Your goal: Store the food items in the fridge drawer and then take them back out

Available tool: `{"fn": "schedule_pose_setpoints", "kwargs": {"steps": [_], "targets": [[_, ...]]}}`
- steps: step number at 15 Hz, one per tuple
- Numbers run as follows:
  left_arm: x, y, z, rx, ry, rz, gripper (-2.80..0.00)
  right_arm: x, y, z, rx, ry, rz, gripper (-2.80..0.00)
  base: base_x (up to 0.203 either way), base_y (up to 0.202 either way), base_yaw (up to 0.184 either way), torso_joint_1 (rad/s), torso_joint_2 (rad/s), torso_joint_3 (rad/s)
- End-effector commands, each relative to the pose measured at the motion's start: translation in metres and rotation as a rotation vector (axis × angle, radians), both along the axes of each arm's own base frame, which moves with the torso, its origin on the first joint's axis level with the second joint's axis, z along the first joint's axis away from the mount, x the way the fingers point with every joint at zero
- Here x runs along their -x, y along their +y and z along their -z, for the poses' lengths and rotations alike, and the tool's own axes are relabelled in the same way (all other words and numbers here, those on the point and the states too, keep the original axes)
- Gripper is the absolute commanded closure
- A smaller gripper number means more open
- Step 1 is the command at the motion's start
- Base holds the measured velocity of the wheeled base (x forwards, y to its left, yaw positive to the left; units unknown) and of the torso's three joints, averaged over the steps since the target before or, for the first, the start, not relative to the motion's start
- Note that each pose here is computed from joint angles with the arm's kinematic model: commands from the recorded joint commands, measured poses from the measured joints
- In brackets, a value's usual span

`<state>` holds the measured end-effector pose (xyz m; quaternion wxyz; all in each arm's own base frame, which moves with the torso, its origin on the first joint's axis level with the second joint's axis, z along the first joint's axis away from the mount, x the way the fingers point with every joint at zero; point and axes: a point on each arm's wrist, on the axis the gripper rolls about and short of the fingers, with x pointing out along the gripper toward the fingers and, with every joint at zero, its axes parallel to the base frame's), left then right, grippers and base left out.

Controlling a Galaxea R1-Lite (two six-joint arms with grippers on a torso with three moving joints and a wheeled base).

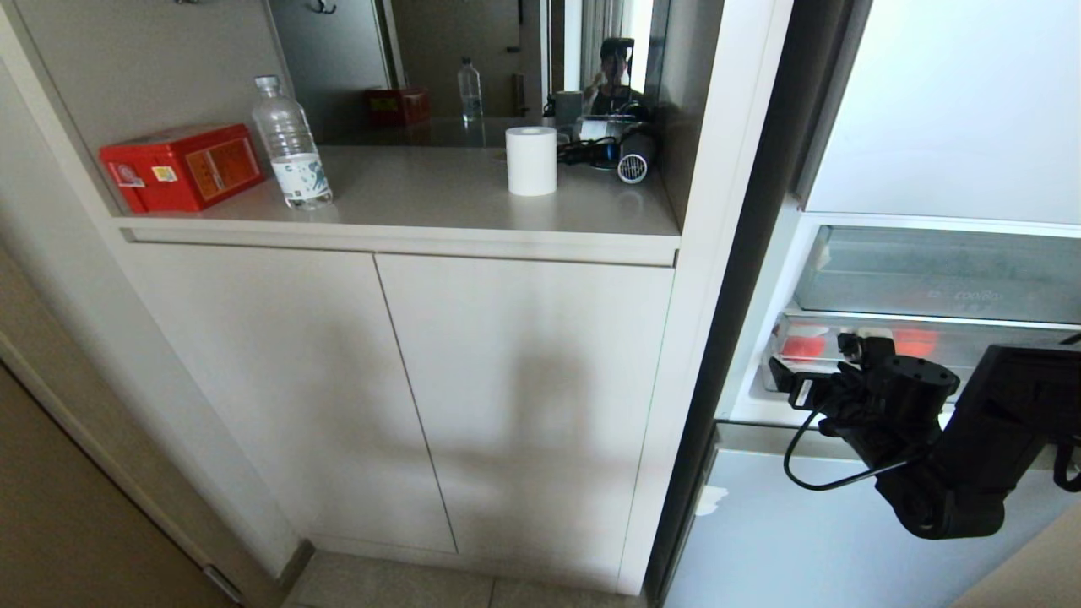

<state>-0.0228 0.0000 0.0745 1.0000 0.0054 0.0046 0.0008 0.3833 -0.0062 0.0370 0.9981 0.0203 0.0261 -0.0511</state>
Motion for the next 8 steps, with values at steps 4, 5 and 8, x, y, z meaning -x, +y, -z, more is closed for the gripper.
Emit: {"fn": "schedule_pose_setpoints", "kwargs": {"steps": [4,5,8], "targets": [[0.000,0.000,0.000,0.000,0.002,0.000,0.00,-0.007,0.000,0.005,-0.009,-0.013,0.003,-2.80,0.000,0.000,0.000,0.000,0.00,0.000],[0.000,0.000,0.000,0.000,0.002,0.000,0.00,-0.008,0.000,0.005,-0.009,-0.015,0.002,-2.80,0.000,0.000,0.000,0.000,0.00,0.000],[0.000,0.000,0.000,0.000,0.002,0.000,0.00,-0.013,0.000,0.000,-0.015,-0.044,0.002,-2.80,0.000,0.000,0.000,0.000,0.00,0.000]]}}
